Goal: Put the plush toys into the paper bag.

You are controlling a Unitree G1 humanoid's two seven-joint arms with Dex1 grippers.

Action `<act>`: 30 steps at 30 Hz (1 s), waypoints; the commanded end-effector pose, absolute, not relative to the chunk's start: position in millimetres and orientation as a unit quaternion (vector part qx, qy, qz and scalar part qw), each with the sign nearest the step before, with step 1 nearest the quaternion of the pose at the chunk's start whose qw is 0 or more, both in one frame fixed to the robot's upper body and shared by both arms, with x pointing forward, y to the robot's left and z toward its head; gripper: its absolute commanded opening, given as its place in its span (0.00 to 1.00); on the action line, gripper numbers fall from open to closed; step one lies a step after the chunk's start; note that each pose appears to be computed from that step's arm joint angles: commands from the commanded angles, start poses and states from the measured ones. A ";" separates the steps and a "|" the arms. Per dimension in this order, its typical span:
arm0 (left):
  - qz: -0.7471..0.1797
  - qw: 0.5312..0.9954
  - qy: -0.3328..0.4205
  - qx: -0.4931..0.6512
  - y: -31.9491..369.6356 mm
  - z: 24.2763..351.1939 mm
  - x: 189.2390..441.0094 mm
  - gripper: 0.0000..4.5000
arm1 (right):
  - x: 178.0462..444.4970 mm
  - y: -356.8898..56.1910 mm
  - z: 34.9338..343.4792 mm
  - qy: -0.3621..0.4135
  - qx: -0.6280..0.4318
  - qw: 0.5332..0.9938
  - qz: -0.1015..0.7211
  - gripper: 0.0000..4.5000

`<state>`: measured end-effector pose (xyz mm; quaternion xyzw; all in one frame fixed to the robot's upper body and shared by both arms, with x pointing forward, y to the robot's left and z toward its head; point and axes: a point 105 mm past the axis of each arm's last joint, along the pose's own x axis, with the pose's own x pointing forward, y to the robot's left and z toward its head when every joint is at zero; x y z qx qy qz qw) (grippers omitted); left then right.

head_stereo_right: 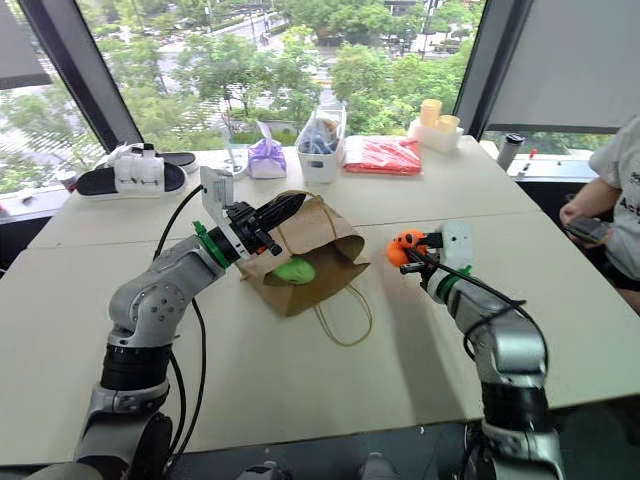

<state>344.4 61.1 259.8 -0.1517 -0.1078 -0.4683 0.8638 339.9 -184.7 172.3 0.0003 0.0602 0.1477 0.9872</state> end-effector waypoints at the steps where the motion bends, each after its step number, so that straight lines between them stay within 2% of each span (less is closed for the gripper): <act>1: -0.481 0.855 -0.127 -0.146 63.7 274.4 340.5 0.00 | 300.7 -140.2 185.2 0.049 0.016 0.967 0.251 0.01; 4: -0.484 0.853 -0.127 -0.147 63.0 275.7 341.1 0.00 | 281.2 -110.8 182.7 0.057 0.041 0.948 0.310 0.01; 8: -0.490 0.849 -0.132 -0.150 62.0 280.6 340.5 0.00 | 286.6 -82.5 170.9 0.071 0.046 0.942 0.325 0.01; 13: -0.499 0.843 -0.134 -0.151 62.3 281.6 335.2 0.00 | 329.7 -62.1 165.8 0.050 0.045 0.952 0.300 0.01; 18: -0.501 0.839 -0.138 -0.161 65.2 284.4 328.4 0.00 | 377.6 -57.1 165.9 0.015 0.036 0.971 0.237 0.01; 21: -0.498 0.841 -0.139 -0.161 65.1 283.9 325.4 0.00 | 395.6 -51.1 167.1 -0.001 0.033 0.975 0.220 0.01; 24: -0.495 0.842 -0.140 -0.162 64.4 283.5 324.0 0.00 | 405.4 -39.9 160.1 0.002 0.030 0.974 0.225 0.27; 30: -0.485 0.846 -0.147 -0.167 64.4 284.5 325.9 0.00 | 407.7 -26.8 155.4 -0.001 0.009 0.968 0.251 0.98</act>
